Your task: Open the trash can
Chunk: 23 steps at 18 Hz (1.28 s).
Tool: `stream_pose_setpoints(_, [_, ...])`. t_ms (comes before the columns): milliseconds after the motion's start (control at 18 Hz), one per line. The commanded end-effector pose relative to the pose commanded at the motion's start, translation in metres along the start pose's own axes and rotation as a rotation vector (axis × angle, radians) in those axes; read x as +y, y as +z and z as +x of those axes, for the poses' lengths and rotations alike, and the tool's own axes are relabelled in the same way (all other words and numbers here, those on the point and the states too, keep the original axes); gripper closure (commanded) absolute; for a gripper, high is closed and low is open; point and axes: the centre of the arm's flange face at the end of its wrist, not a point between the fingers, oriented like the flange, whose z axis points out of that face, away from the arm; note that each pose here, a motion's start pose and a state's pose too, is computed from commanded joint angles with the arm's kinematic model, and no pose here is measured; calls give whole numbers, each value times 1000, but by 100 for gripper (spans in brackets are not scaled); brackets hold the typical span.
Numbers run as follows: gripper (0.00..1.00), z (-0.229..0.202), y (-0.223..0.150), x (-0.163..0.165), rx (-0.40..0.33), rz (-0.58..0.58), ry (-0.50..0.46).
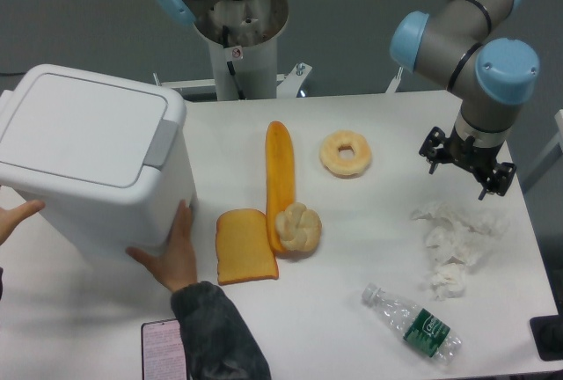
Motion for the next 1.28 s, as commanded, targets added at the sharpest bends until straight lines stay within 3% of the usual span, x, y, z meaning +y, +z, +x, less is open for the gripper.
stream_pose_setpoints(333, [0,1,-1,-5,7,64,-6])
stream_pose_setpoints(778, [0,4,-10,-7,0,73,-127])
stream_pose_setpoints(1278, [0,0,-13,-8,-23,103,-152])
